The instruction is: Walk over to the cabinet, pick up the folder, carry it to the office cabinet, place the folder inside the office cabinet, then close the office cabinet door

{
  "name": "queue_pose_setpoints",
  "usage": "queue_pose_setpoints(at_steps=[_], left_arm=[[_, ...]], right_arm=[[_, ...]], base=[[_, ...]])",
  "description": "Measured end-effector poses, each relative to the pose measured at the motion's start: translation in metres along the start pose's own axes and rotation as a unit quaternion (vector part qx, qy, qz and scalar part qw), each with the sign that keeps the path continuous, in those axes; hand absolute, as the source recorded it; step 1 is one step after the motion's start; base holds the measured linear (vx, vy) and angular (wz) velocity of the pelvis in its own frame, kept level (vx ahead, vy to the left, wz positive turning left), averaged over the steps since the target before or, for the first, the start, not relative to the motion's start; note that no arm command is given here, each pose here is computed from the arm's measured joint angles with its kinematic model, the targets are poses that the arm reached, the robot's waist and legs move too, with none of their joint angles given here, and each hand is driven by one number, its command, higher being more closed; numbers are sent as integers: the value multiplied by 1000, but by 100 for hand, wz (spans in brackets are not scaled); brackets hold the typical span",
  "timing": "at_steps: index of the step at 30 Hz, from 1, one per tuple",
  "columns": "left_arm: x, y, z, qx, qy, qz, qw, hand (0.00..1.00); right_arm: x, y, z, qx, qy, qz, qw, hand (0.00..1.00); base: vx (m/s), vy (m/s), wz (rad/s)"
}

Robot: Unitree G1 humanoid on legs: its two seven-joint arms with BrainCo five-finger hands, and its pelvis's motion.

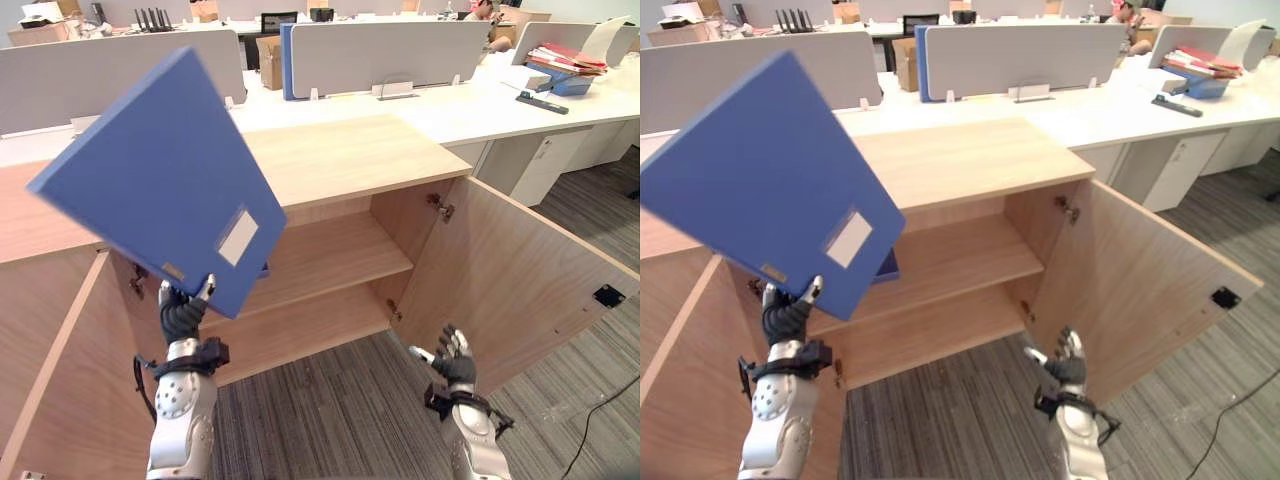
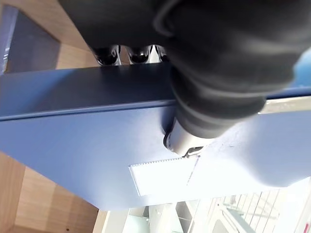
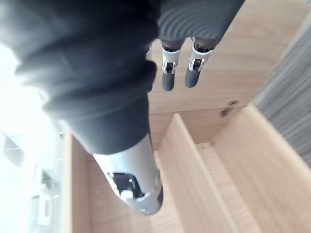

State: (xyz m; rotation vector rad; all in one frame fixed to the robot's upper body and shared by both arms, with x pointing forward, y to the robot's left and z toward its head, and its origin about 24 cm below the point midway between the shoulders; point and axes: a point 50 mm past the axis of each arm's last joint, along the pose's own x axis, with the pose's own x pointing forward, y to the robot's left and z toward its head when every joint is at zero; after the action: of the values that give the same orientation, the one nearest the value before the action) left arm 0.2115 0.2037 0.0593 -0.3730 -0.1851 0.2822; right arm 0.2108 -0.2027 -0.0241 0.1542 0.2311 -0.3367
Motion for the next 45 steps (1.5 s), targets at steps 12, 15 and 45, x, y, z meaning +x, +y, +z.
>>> queue_pose_setpoints(at_steps=[12,15,45], left_arm=[[-5,-12,11,-32,-19,-57,998,100],[-6,-19,7,-39,-7,-83,996,100],[-18,-56,-37,-55,140,-282,948,100]], right_arm=[[31,69,151,56,-246,244,936,0],[35,99,166,55,-231,345,908,0],[72,183,241,-163,-186,470,847,0]], base=[[-2,3,1],[0,0,0],[-8,1,3]])
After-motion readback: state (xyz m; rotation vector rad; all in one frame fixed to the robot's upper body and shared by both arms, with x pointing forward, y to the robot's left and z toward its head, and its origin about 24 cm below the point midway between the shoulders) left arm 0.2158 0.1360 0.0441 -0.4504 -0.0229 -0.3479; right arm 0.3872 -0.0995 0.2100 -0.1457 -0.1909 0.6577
